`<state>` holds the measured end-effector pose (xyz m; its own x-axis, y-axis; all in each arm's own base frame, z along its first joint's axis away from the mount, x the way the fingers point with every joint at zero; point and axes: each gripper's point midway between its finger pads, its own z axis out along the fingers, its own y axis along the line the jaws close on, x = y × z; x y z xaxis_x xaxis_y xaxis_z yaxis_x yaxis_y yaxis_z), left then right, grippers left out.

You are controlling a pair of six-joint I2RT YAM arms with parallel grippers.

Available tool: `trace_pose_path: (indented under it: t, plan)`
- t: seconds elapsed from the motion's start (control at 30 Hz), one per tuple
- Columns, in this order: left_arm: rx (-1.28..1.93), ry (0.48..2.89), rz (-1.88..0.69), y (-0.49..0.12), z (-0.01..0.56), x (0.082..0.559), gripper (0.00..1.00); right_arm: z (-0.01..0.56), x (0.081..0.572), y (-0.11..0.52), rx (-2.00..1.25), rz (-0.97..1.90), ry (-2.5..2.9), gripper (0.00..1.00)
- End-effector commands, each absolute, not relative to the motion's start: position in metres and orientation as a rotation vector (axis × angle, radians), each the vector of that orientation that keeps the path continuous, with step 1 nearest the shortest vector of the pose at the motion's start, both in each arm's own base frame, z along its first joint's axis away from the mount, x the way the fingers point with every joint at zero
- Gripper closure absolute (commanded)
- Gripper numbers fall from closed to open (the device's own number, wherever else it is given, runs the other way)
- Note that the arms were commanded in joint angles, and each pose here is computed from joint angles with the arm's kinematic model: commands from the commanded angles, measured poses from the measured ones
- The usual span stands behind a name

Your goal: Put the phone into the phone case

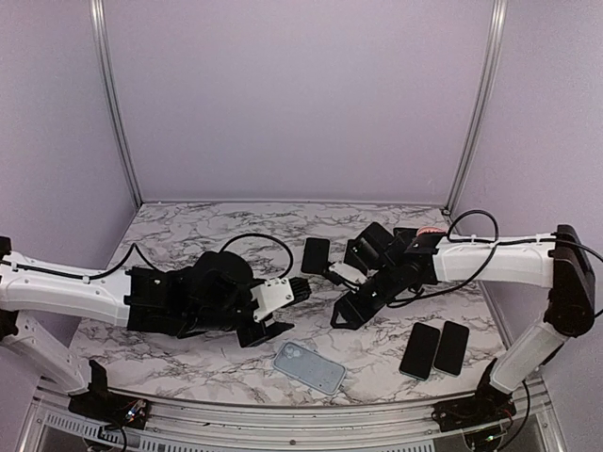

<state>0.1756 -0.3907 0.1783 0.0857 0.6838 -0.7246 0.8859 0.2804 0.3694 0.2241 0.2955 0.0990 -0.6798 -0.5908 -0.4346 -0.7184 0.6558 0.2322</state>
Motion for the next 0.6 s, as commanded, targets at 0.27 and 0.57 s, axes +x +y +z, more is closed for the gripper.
trace_pose_path:
  t: [0.27,0.57]
  plan:
    - [1.374,2.182,-0.434,-0.322,0.048,0.113,0.5,0.053,0.19,0.368,-1.253,0.592,2.519,0.41]
    - [1.396,2.176,-0.379,-0.332,0.035,0.121,0.51,0.037,0.19,0.372,-1.172,0.54,2.562,0.83]
